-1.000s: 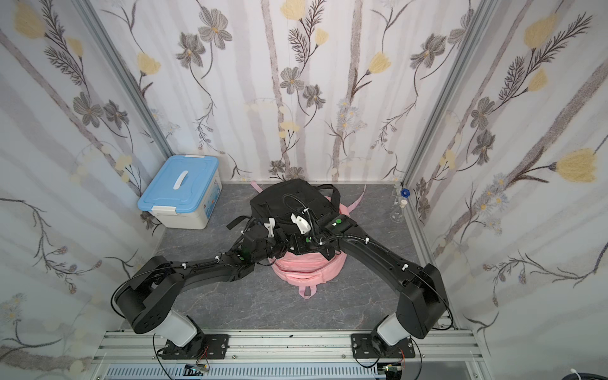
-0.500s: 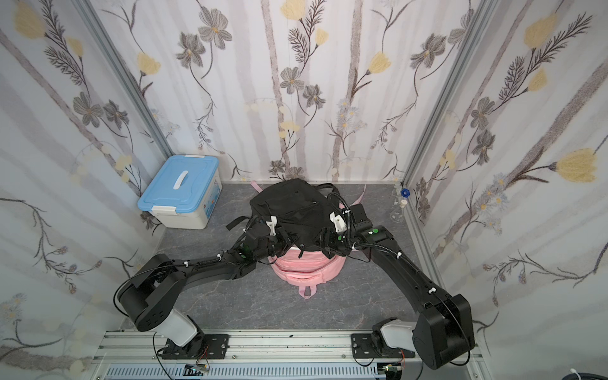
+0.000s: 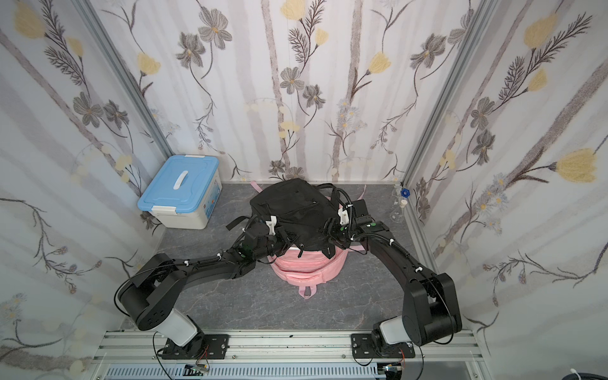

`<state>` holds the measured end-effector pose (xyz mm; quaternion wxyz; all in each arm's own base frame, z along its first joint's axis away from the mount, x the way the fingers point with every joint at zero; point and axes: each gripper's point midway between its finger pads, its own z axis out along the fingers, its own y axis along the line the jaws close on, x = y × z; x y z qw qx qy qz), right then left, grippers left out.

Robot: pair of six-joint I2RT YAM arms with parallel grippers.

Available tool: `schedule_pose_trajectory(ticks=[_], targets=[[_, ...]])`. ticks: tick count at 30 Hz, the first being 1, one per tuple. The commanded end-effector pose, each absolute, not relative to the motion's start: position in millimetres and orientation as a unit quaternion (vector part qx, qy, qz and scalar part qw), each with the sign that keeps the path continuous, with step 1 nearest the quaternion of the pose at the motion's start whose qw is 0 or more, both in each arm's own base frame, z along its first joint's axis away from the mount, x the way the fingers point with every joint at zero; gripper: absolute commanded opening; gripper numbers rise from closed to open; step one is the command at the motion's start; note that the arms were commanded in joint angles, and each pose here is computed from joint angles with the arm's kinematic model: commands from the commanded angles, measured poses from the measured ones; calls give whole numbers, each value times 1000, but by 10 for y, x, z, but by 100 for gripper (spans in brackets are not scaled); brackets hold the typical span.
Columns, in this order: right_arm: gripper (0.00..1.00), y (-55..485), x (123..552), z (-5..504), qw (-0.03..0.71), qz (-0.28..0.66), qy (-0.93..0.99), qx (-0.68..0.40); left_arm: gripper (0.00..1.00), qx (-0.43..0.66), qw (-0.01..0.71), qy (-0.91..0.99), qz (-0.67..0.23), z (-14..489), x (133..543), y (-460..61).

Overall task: Zip up the backpack
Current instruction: Zip the zipper on the backpack, then adjust the backpack at the center of the board.

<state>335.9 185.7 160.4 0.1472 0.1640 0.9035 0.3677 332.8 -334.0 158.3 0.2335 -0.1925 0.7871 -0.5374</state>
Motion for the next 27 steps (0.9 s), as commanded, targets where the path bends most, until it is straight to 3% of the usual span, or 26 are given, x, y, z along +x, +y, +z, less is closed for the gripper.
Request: schedule_pose_trajectory(ticks=[1, 3, 7, 8, 15, 20, 22, 26, 27], targets=[[64, 1850, 3452, 1557, 149, 359, 905, 174, 0, -176, 250, 773, -555, 1745, 3351, -3365], [51, 1899, 3507, 1520, 143, 369, 902, 173, 0, -176, 252, 773, -555, 1737, 3349, -3352], [3, 2045, 3667, 1601, 144, 393, 897, 140, 0, -175, 261, 777, -546, 1761, 3312, -3278], [0, 2047, 3694, 1640, 147, 388, 900, 132, 0, -173, 267, 778, -541, 1791, 3298, -3251], [0, 2028, 4034, 2195, 217, 352, 908, 64, 0, -151, 303, 793, -506, 2003, 3140, -3095], [0, 1983, 4204, 1971, 209, 315, 924, 53, 1, -133, 275, 803, -512, 1929, 3129, -3285], [0, 1952, 4280, 1772, 203, 294, 932, 52, 20, -130, 253, 807, -518, 1839, 3135, -3384], [0, 1887, 4437, 1436, 188, 267, 944, 53, 36, -129, 223, 810, -527, 1745, 3165, -3492], [0, 1877, 4477, 1383, 185, 268, 944, 57, 59, -135, 217, 810, -528, 1713, 3183, -3486]])
